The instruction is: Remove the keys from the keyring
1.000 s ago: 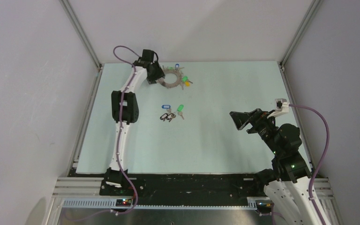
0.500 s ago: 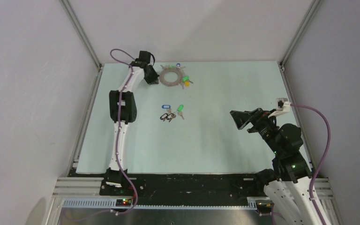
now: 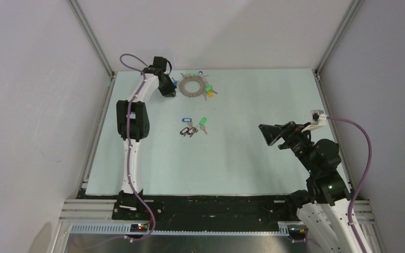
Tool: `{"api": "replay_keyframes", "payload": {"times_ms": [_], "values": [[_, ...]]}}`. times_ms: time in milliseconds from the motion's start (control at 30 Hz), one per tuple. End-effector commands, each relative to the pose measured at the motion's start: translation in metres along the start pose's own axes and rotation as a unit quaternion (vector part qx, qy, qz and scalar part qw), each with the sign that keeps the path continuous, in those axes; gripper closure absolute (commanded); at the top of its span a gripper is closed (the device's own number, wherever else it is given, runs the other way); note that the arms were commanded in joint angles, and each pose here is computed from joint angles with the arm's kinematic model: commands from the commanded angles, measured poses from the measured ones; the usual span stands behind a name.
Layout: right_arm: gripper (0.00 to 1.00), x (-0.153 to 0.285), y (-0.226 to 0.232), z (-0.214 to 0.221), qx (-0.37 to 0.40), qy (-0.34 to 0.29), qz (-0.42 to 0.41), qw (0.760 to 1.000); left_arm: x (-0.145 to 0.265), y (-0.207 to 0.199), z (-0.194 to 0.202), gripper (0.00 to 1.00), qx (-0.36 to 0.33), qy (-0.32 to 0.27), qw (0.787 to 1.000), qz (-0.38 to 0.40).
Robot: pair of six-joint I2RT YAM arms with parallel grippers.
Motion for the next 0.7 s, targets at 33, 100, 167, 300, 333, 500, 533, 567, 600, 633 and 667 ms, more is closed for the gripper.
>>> {"api": "replay_keyframes", "payload": {"times_ms": [33,100,167,300,333,500,533,567,600,633,667], "values": [[0.01,0.002,0.014,-0.018,0.015,-0.031,-0.025,0.999,0.020,-0.051,-0.041,0.97,0.037,-0.068,0.983,0.165],[0.01,0.002,0.014,-0.018,0.014,-0.033,-0.026,0.999,0.004,-0.054,-0.047,0.99,0.061,-0.084,0.978,0.182],[0.01,0.003,0.015,-0.019,0.015,-0.035,-0.028,0.999,-0.014,-0.054,-0.052,1.00,0.084,-0.099,0.974,0.187],[0.00,0.003,0.016,-0.021,0.017,-0.039,-0.027,0.999,-0.056,-0.042,-0.040,1.00,0.141,-0.055,0.971,0.184],[0.01,0.003,0.016,-0.022,0.017,-0.040,-0.026,0.999,-0.062,-0.035,-0.034,1.00,0.155,-0.030,0.974,0.162],[0.01,0.003,0.018,-0.025,0.018,-0.041,-0.029,0.999,-0.051,-0.002,-0.015,1.00,0.103,-0.009,0.993,0.048],[0.01,0.003,0.018,-0.024,0.016,-0.040,-0.029,0.999,-0.029,-0.002,-0.023,1.00,0.092,-0.040,0.995,0.027],[0.00,0.003,0.019,-0.024,0.016,-0.040,-0.032,0.999,-0.034,0.012,-0.008,1.00,0.075,-0.022,0.997,-0.005],[0.01,0.003,0.019,-0.024,0.015,-0.039,-0.032,0.999,-0.022,0.014,-0.009,1.00,0.067,-0.032,0.997,-0.017],[0.01,0.003,0.019,-0.024,0.015,-0.039,-0.033,0.999,-0.023,0.024,0.002,1.00,0.051,-0.012,0.998,-0.038],[0.01,0.003,0.019,-0.024,0.013,-0.038,-0.032,0.999,-0.014,0.026,0.003,1.00,0.043,-0.013,0.998,-0.048]]}}
Point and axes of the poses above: each gripper's point midway between its finger pads, its own x axis back along the fingers, its own y axis along the line the jaws close on, z = x × y, the point moved 9 cm from there along x, back along the fingers, and after that the axes turned 1 degree about -x, right-handed, at the moved point
